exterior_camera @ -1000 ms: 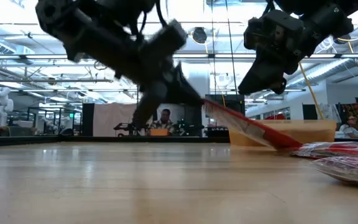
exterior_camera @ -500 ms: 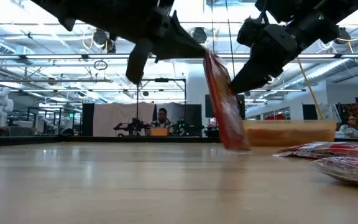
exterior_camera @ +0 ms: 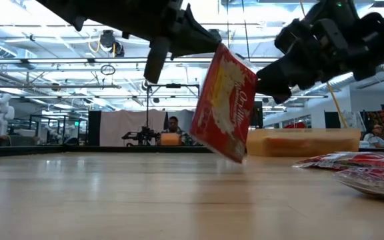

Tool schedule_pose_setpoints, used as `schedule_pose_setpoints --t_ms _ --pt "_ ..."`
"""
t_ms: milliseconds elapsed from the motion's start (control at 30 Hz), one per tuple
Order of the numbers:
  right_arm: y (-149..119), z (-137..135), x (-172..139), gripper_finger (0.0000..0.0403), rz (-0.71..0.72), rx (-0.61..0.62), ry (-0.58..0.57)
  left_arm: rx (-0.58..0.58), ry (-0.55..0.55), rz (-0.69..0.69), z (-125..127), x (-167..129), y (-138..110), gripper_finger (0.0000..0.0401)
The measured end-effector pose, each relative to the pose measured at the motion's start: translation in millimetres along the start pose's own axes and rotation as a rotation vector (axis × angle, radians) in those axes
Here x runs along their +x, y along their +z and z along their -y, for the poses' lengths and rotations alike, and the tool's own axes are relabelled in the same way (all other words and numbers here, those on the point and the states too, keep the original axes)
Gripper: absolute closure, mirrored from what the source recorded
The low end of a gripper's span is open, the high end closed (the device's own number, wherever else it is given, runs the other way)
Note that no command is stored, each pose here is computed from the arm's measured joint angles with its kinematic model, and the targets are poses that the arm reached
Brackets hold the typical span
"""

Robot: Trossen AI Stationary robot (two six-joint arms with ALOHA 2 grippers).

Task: Sort popcorn bags into baskets
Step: Put the red popcorn bag into the orange bin

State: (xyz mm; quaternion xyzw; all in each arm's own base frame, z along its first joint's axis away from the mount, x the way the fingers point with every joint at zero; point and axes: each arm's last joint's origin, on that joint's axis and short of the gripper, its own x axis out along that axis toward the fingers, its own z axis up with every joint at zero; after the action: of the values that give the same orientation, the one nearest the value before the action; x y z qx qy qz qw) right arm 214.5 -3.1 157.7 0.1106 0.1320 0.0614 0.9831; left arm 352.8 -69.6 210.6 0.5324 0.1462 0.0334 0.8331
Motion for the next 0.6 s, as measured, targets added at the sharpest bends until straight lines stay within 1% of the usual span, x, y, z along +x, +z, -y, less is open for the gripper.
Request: schedule_pose_setpoints --t_ms 67,167,333,400,467,533,600 --pt "-3 0 -1 0.0234 0.006 0.0 -0.001 -0.023 0.017 -0.004 -3 1 -2 0.0399" --pt "-4 0 0 0.0288 0.006 0.007 0.002 -0.045 0.034 -0.007 -6 3 -5 0.0399" --pt "-1 0 3 0.038 0.064 -0.042 0.014 -0.065 0.063 -0.003 -10 4 -7 0.0398" --pt "1 0 4 0.0393 0.087 -0.065 0.015 -0.09 0.074 -0.003 -13 5 -8 0.0398" --pt "1 0 4 0.0389 0.09 -0.063 0.014 -0.13 0.082 -0.018 -14 6 -10 0.0398" --pt "1 1 3 0.0387 0.094 -0.039 0.007 -0.224 0.125 -0.086 -15 6 -14 0.0392" --pt "4 1 2 0.039 0.115 0.003 -0.014 -0.297 0.175 -0.179 -14 6 -17 0.0375"
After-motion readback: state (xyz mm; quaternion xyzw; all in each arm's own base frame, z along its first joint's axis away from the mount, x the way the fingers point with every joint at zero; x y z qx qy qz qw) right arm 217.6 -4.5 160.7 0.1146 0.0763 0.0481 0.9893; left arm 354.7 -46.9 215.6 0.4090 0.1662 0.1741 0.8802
